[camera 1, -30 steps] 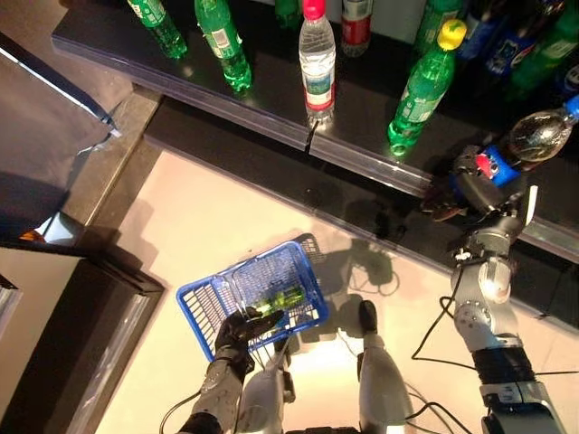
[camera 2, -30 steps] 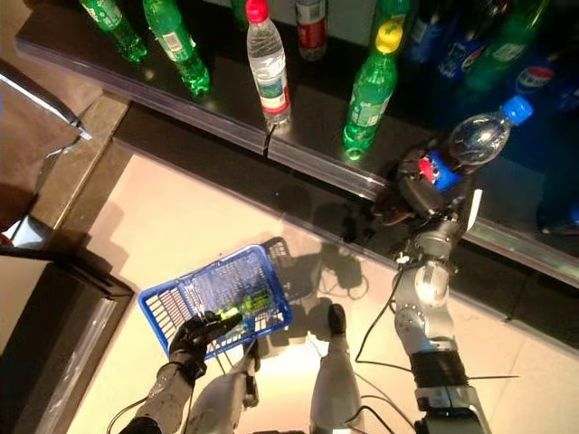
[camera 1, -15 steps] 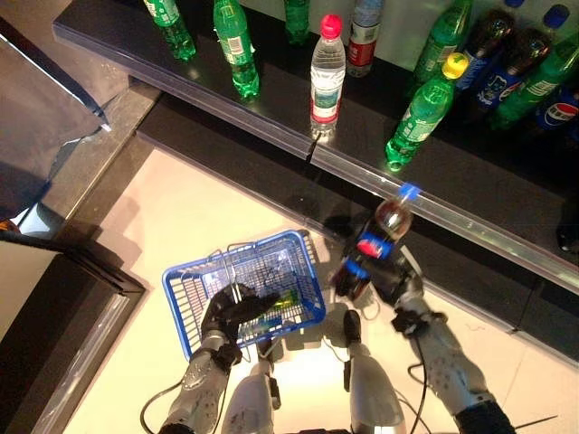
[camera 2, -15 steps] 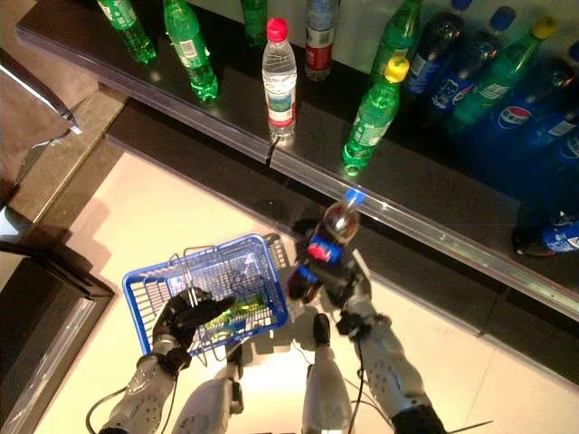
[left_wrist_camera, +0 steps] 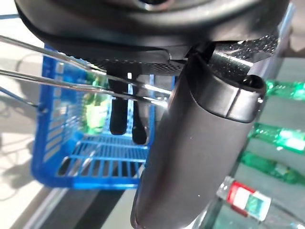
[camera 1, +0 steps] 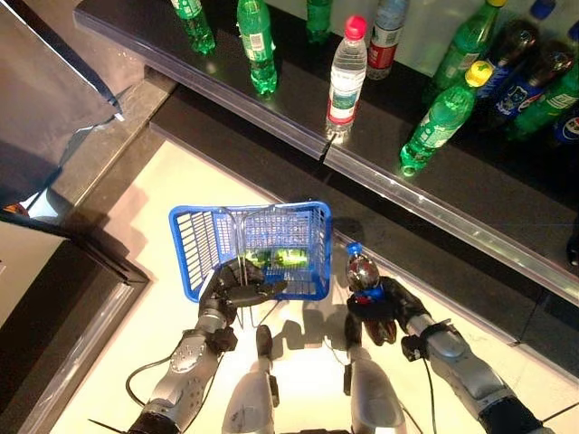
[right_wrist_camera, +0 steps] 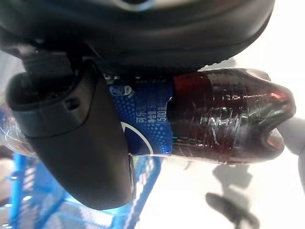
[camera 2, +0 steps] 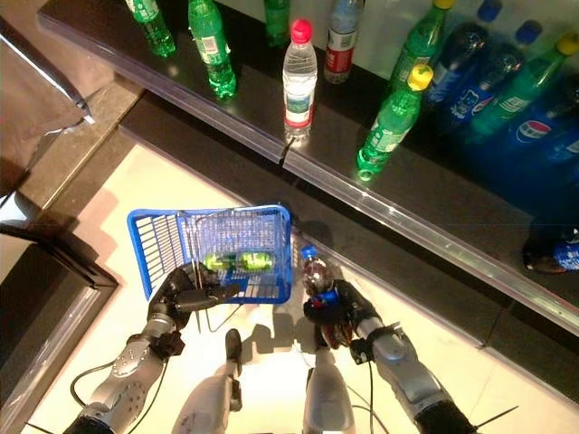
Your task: Pick up the drink and place into the basket.
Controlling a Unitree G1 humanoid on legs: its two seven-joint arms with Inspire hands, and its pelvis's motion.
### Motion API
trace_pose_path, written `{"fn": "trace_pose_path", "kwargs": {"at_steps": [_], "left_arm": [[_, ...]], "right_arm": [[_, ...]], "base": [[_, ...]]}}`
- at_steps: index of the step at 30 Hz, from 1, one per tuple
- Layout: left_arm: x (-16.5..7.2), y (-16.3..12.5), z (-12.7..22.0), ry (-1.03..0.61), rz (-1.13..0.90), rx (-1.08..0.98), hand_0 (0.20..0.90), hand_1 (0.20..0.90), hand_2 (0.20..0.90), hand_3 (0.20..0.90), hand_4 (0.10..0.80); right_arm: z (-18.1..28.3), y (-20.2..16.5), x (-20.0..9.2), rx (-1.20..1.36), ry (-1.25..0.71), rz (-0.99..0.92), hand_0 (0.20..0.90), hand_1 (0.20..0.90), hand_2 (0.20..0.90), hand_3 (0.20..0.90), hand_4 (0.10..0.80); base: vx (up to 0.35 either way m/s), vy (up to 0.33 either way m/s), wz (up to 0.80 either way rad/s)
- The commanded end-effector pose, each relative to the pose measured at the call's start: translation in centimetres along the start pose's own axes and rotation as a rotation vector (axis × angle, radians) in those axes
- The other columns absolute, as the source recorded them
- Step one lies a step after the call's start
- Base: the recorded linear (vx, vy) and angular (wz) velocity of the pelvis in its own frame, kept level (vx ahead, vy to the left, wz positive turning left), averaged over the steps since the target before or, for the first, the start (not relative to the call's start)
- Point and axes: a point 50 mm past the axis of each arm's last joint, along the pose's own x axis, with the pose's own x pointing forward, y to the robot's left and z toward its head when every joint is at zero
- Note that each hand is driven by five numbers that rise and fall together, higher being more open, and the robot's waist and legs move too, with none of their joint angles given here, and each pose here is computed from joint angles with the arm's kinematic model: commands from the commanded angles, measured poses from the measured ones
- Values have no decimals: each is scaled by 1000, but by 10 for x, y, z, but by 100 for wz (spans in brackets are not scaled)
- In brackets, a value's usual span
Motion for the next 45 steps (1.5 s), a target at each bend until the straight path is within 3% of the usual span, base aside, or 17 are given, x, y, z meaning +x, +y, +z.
{"fn": "trace_pose_path", "kwargs": {"at_steps": [1,5,11,15,20,29,37,45], "left_arm": [[-1,-49,84,-382,-356,70,300,300,300,200,100],[2,-59,82,-334,-421,96,300,300,300,200,100],[4,-73,84,-324,-512,108,300,300,300,200,100],[3,-84,86,-343,-562,112,300,300,300,200,100],[2,-97,89,-371,-629,115,300,300,300,200,100],[-5,-122,106,-480,-741,127,300,300,300,200,100],[-5,-124,108,-480,-740,131,300,300,300,200,100],[-9,-137,110,-469,-879,166,300,300,300,200,100]], "right_arm": [[53,9,10,-98,-195,66,300,300,300,200,100],[78,11,24,-146,-180,116,300,300,300,200,100],[100,36,33,-50,-139,356,300,300,300,200,100],[97,67,30,40,-73,561,300,300,300,200,100],[84,97,30,95,65,670,300,300,300,200,100],[48,109,34,78,355,649,300,300,300,200,100],[20,104,29,87,514,598,300,300,300,200,100],[32,98,41,216,472,563,300,300,300,200,100]], "base": [[0,-10,4],[2,-10,11],[9,5,7],[15,13,11],[3,9,6],[-6,15,10],[0,0,0],[0,0,0]]}}
